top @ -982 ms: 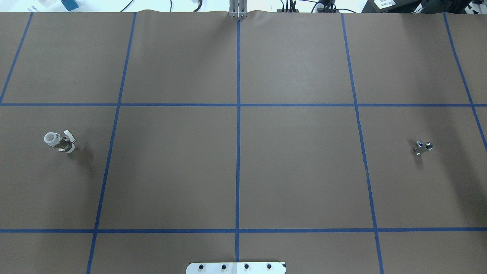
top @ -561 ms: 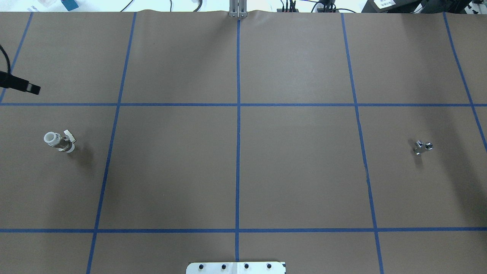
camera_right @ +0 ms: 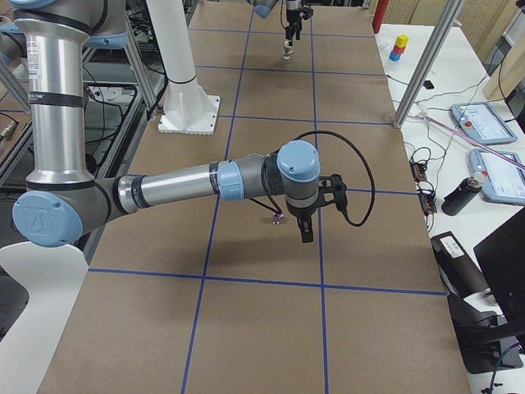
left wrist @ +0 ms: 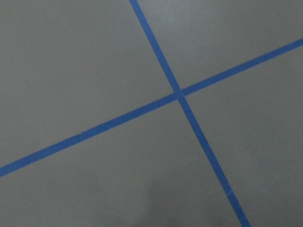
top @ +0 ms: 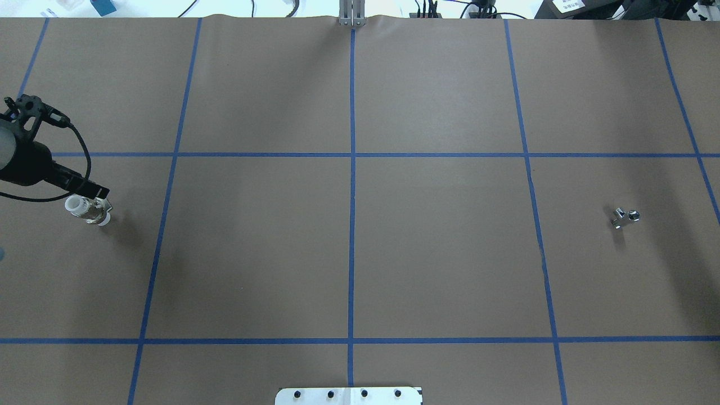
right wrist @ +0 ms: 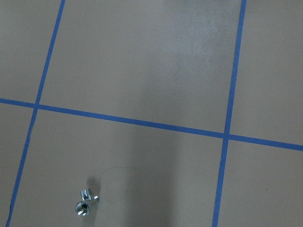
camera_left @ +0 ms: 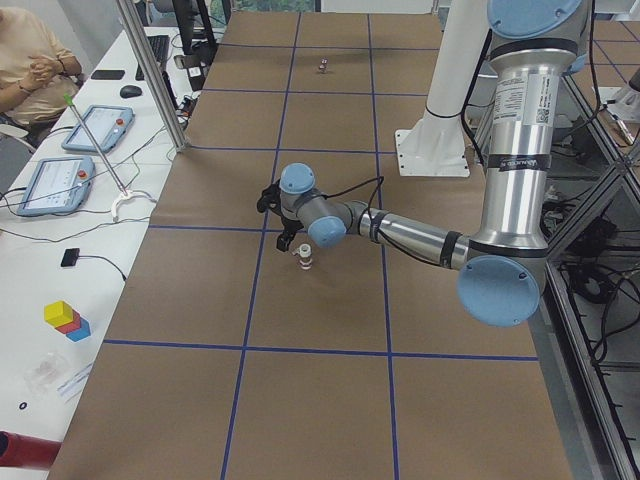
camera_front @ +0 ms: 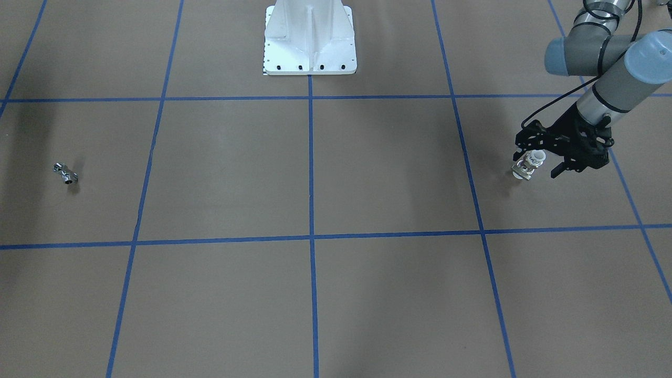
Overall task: Assemble PPR valve and pipe with both arms
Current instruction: 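Lower the left gripper onto the silver valve and close on it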
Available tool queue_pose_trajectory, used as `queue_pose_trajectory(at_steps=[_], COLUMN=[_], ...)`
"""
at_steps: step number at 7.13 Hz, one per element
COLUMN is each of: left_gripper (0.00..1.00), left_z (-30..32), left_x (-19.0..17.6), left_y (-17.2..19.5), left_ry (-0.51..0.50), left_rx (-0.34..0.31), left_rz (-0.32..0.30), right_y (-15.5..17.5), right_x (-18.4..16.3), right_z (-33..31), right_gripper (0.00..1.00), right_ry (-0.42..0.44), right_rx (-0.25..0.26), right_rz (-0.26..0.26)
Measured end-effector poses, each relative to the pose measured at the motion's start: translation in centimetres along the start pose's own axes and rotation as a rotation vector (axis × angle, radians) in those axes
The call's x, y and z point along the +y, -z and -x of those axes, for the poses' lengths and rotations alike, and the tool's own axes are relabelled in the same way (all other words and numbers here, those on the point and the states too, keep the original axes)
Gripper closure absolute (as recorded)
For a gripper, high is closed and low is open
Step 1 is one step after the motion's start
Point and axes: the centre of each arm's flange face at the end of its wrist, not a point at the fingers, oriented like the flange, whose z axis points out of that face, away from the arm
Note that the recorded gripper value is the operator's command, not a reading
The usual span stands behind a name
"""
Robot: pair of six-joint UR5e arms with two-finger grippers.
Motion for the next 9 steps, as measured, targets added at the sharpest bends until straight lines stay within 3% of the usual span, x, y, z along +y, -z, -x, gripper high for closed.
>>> queue_pose_trajectory(at_steps=[2,6,7,9], left_gripper=[0.02,0.06,0.12,0.35], left_z=[1.1,1.5,1.7,1.7], left_x=[2.3,3.0,2.7,2.2], left_y=[-0.8,-2.0,-2.5,-3.0], left_ry=[-0.022,-0.023,-0.021,-0.022], left_rx=[-0.016,-0.020,-0.022,-0.021], left_rz=[0.036,0.063,0.069,0.070], right_y=[0.0,0.0,0.0,0.0], right_x=[0.0,0.0,0.0,0.0], right_z=[0.0,0.0,0.0,0.0], right_gripper=[0.00,0.00,0.00,0.00], right_ry=[0.000,-0.001,-0.001,-0.001], right_rx=[0.000,0.000,0.000,0.000], right_rz=[0.000,0.000,0.001,0.001])
